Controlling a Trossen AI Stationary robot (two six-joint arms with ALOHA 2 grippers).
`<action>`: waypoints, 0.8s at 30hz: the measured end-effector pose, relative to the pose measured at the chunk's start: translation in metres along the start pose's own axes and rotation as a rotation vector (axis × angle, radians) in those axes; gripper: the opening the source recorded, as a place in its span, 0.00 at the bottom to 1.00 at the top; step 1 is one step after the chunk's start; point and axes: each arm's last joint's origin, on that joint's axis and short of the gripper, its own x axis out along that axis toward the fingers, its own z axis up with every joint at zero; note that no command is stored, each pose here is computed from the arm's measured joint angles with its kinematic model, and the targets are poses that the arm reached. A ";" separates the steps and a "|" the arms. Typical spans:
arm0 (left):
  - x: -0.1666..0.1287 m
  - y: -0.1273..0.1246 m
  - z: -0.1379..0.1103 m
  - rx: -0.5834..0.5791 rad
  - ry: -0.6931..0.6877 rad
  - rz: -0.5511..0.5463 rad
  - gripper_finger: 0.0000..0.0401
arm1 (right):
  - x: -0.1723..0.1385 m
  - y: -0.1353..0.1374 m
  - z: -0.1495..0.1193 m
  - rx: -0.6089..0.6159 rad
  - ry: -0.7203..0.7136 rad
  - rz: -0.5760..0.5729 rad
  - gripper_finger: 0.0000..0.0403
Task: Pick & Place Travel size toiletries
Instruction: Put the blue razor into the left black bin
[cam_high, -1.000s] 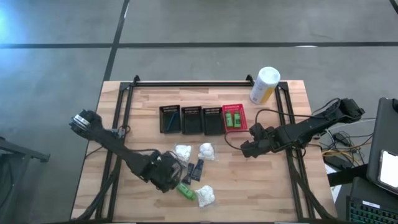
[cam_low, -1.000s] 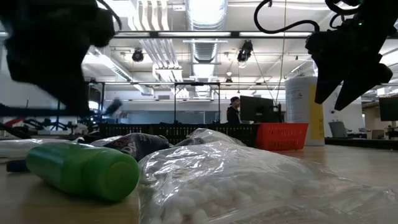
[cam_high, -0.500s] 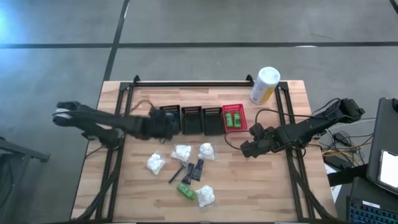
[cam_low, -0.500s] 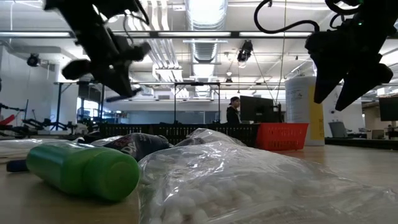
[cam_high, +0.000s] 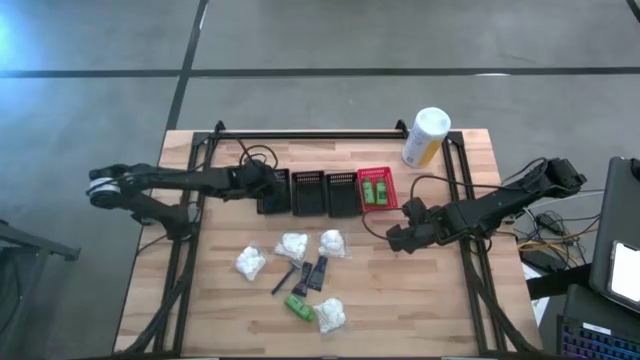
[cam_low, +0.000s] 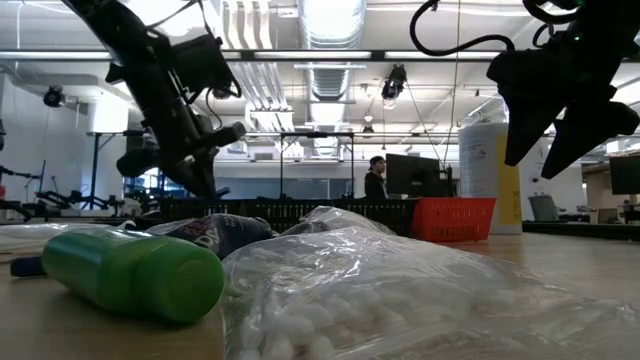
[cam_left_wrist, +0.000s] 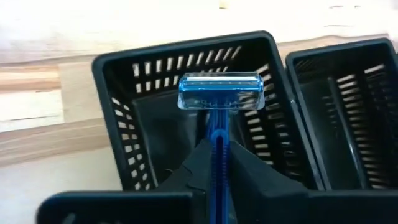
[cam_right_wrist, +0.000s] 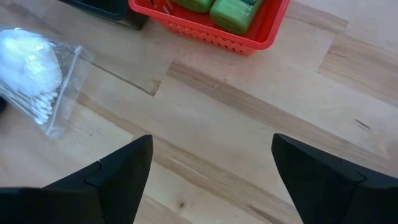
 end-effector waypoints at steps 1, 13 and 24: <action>0.000 0.001 0.000 0.000 0.001 0.004 0.13 | 0.000 0.000 0.000 0.000 0.000 0.000 0.80; -0.006 -0.010 0.003 0.026 0.019 -0.045 0.35 | 0.000 0.000 0.000 0.000 0.000 0.000 0.88; -0.076 -0.076 -0.048 0.543 0.149 -0.467 0.35 | 0.000 0.000 0.000 -0.009 0.015 0.002 0.86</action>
